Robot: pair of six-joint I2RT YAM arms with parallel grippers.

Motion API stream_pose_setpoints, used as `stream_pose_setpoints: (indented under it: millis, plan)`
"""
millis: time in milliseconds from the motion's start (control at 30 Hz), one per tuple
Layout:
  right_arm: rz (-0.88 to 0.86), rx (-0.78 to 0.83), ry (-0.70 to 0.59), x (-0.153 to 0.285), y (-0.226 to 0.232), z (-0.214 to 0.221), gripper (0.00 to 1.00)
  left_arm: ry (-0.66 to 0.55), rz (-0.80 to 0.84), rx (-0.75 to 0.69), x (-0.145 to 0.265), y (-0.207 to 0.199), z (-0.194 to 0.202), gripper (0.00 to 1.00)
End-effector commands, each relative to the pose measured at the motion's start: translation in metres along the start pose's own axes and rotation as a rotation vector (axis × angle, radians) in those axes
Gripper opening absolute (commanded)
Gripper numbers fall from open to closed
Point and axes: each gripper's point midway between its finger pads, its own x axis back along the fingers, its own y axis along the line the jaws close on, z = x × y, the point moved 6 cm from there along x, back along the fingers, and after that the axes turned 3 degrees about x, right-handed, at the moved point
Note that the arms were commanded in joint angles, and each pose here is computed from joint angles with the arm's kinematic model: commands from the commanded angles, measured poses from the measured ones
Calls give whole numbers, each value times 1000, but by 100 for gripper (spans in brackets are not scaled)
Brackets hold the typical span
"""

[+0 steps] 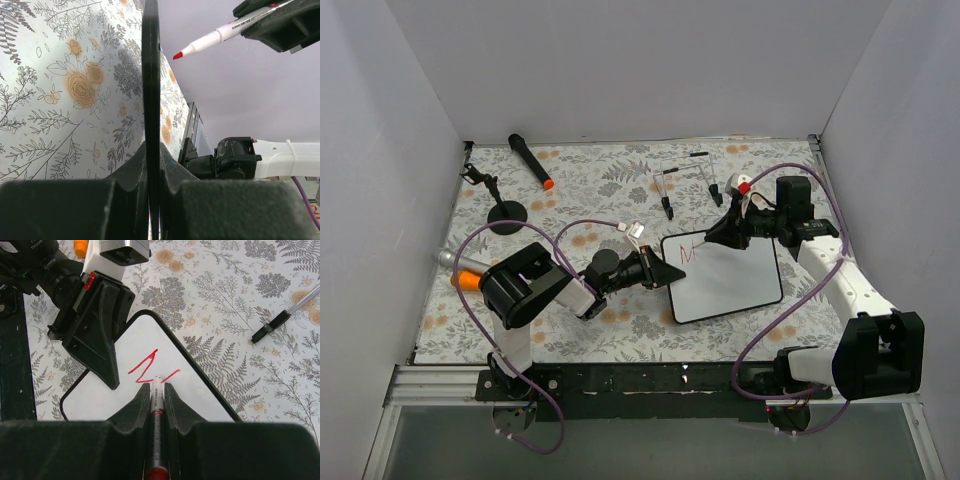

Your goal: Write a sentence on the whiteboard

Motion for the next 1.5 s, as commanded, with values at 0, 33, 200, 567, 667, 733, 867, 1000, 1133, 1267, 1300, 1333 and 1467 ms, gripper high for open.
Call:
stream_pose_setpoints:
  millis: [0,33,200,567,667,733,867,1000,1133,1267,1300,1333,1467]
  plan:
    - [15,28,-56,-1,-12,-20,1,-47,141,-63,-7,-29,-15,0]
    - [14,17,-54,-2,-12,-18,1,-47,144,-66,-6,-30,-16,0]
    - [35,15,-51,-4,-18,-16,1,-44,143,-67,-7,-29,-15,0]
    - [63,-2,-25,-6,-22,-3,1,-43,143,-67,-8,-29,-15,0]
    - [48,-10,-14,-7,-19,1,1,-43,143,-67,-8,-29,-15,0]
    - [34,-18,-6,-6,-16,5,1,-44,144,-67,-8,-29,-16,0]
    - [4,-24,2,-6,-9,10,1,-44,144,-69,-8,-29,-15,0]
    - [-15,-26,4,-4,-1,13,1,-47,148,-69,-8,-30,-16,0]
    - [-47,-37,-1,-3,7,16,1,-48,146,-67,-7,-29,-16,0]
    - [-83,-8,-32,1,14,3,1,-49,145,-67,-7,-28,-15,0]
    - [-69,16,-43,5,15,-5,1,-46,145,-66,-7,-28,-14,0]
    - [-58,22,-54,7,15,-12,1,-49,145,-68,-6,-28,-15,0]
    - [11,66,-105,22,6,-35,1,-48,146,-70,-5,-28,-14,0]
